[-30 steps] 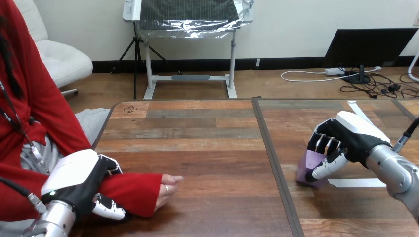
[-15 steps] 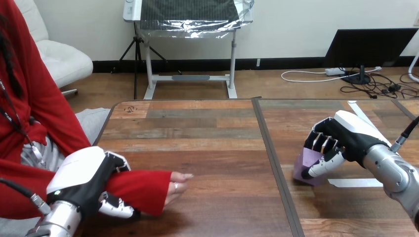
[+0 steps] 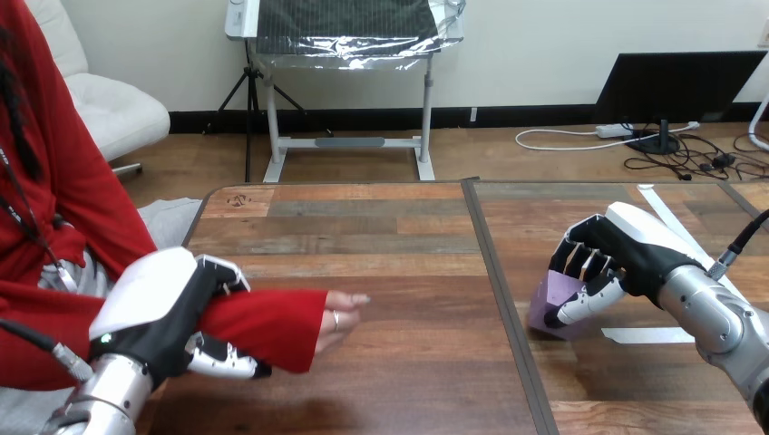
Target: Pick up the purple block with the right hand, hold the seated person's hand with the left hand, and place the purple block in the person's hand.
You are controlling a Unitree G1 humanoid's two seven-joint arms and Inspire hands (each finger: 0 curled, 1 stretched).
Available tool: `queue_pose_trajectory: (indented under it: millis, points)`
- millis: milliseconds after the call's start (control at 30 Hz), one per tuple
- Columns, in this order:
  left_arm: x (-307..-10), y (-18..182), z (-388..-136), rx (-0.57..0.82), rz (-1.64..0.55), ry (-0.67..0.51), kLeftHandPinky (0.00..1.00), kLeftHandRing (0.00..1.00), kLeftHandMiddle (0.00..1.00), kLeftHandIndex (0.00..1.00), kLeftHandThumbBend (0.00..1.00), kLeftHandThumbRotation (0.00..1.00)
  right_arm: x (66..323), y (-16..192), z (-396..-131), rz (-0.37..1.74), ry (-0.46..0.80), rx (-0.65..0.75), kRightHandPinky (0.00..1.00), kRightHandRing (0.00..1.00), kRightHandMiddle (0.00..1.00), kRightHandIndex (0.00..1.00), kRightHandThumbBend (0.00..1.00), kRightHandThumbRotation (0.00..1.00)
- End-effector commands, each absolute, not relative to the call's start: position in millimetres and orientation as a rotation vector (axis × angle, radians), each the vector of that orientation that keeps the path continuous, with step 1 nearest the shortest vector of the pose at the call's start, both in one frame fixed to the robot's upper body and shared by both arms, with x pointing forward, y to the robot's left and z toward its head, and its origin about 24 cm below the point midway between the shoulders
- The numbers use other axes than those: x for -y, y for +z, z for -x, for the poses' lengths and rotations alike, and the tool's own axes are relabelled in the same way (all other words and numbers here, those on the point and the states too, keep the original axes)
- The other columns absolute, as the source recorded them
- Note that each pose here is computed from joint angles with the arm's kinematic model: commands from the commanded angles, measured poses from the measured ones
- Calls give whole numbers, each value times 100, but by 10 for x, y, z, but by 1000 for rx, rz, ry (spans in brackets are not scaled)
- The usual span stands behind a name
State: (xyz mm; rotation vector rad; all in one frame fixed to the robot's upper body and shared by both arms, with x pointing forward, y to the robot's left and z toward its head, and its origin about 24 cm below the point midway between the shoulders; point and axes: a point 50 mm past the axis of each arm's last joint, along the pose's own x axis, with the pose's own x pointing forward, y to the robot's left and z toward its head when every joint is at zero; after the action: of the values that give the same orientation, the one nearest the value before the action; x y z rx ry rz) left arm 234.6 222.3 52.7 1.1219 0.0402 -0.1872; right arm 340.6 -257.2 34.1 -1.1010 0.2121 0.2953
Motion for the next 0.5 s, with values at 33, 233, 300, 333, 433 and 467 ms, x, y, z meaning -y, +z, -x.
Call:
queue_pose_trajectory:
  millis: [33,233,300,333,433,467]
  points:
    - [-2133,1070,-2493,230,-1112,-100,30,35,41,41,87,0,2397,706,-3648,1078,263,-71,44,46,49,50,83,0]
    - [-2126,1143,-2495,262,-1108,-93,31,36,41,41,86,0,2362,734,-3668,1071,274,-62,45,47,50,50,82,0]
    - [-2124,1167,-2496,271,-1108,-91,32,37,41,41,86,0,2344,746,-3675,1071,279,-55,44,47,50,51,81,0]
    - [-2124,1173,-2497,273,-1108,-91,32,37,41,41,86,0,2339,749,-3677,1071,280,-53,44,47,50,51,81,0]
    - [-2119,1202,-2499,282,-1107,-88,33,38,42,41,86,0,2316,761,-3680,1072,289,-36,44,46,50,51,81,0]
    - [-2115,1216,-2500,288,-1109,-86,33,38,42,41,86,0,2305,768,-3683,1070,293,-29,44,46,50,51,81,0]
